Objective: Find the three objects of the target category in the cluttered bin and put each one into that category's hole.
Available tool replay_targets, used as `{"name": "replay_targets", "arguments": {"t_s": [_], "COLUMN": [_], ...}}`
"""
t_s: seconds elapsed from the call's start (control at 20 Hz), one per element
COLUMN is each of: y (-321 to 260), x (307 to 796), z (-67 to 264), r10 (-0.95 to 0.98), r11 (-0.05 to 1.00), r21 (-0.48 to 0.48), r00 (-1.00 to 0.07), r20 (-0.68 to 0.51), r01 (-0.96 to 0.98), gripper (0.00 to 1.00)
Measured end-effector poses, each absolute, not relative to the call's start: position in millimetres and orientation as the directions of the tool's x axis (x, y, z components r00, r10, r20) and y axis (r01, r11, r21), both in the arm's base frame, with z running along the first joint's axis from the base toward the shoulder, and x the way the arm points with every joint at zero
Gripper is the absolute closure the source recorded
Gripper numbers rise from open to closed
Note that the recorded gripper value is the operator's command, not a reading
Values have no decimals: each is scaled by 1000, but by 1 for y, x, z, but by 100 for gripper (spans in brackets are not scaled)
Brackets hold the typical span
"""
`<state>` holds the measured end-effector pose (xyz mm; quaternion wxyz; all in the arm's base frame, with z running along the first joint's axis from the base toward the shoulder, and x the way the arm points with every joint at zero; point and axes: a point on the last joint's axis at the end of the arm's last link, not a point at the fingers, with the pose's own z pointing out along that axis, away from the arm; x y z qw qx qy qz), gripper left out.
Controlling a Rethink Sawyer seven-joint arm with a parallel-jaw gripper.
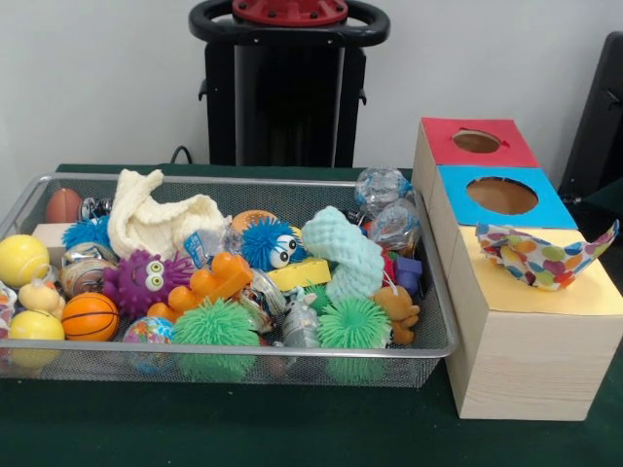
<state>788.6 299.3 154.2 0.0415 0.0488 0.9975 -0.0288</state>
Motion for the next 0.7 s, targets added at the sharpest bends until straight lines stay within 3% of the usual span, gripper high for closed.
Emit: {"name": "replay_targets", "arguments": {"t_s": [0.7], "y": [219], "x": [870], "z": [107], "r10": [179], "r11": [982], "r21": [-43], "r00": [-977], "r20": [-113], "r01": [184], "gripper": [100]}}
